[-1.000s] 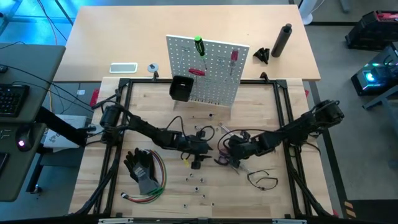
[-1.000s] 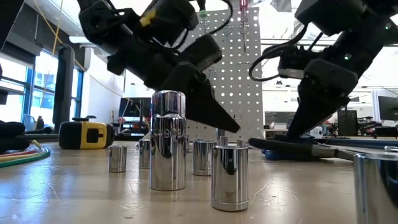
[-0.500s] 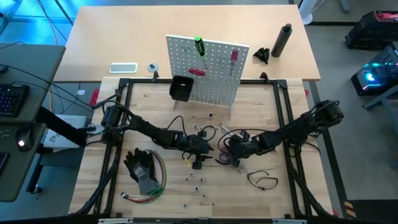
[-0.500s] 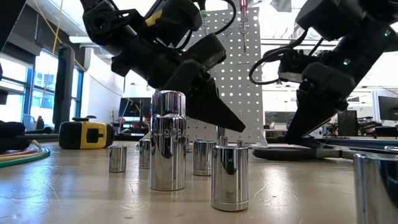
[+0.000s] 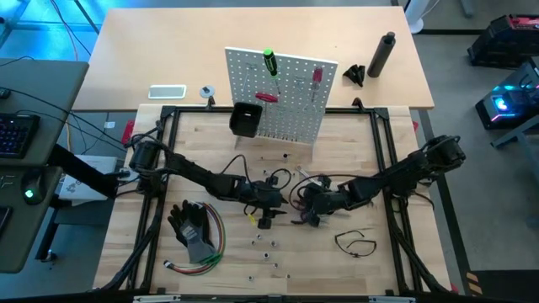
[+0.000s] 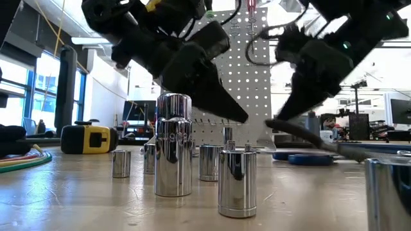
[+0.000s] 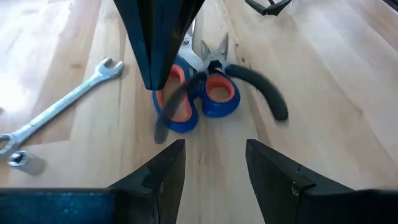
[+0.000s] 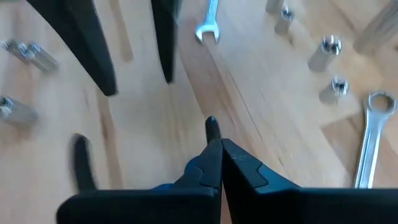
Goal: Hang tools onto peg board
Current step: Hang the black pliers on the white peg board
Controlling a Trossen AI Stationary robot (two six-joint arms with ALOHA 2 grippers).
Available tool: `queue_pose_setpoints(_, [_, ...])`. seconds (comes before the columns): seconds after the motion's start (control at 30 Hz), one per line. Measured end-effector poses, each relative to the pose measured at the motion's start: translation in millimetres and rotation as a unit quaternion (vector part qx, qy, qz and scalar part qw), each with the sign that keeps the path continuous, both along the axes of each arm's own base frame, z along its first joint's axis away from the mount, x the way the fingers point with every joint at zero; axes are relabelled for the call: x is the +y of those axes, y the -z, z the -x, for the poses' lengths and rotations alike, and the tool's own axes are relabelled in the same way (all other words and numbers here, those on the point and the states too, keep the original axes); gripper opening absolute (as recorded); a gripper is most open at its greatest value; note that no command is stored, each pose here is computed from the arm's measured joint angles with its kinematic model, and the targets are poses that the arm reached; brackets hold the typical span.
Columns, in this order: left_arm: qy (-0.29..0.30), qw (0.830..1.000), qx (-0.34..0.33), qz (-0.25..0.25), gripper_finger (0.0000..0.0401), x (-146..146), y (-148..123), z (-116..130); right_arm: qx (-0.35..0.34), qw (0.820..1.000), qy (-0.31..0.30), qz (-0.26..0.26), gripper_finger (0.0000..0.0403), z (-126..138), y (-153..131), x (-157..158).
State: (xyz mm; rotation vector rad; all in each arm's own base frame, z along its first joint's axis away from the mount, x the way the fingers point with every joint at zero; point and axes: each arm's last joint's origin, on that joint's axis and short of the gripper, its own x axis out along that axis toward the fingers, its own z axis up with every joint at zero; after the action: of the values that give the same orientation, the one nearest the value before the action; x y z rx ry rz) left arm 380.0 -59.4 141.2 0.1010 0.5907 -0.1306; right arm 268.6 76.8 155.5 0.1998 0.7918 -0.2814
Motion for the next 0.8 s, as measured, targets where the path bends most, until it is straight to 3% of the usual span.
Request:
queue_pose_setpoints(0.27, [-0.009, 1.000, 0.018, -0.016, 0.0163, 3, -31, 16, 0.010, 0.998, -0.020, 0.059, 0.0002, -9, -31, 6])
queue_pose_setpoints(0.5, [-0.007, 0.999, 0.033, -0.020, 0.0163, 3, -44, 25, 0.038, 0.997, -0.065, 0.006, 0.0008, -9, -31, 2])
queue_pose_setpoints(0.8, [0.001, 0.999, 0.038, -0.014, 0.0163, -7, -41, 26, 0.036, 0.996, -0.077, 0.017, 0.0127, -21, -10, 0])
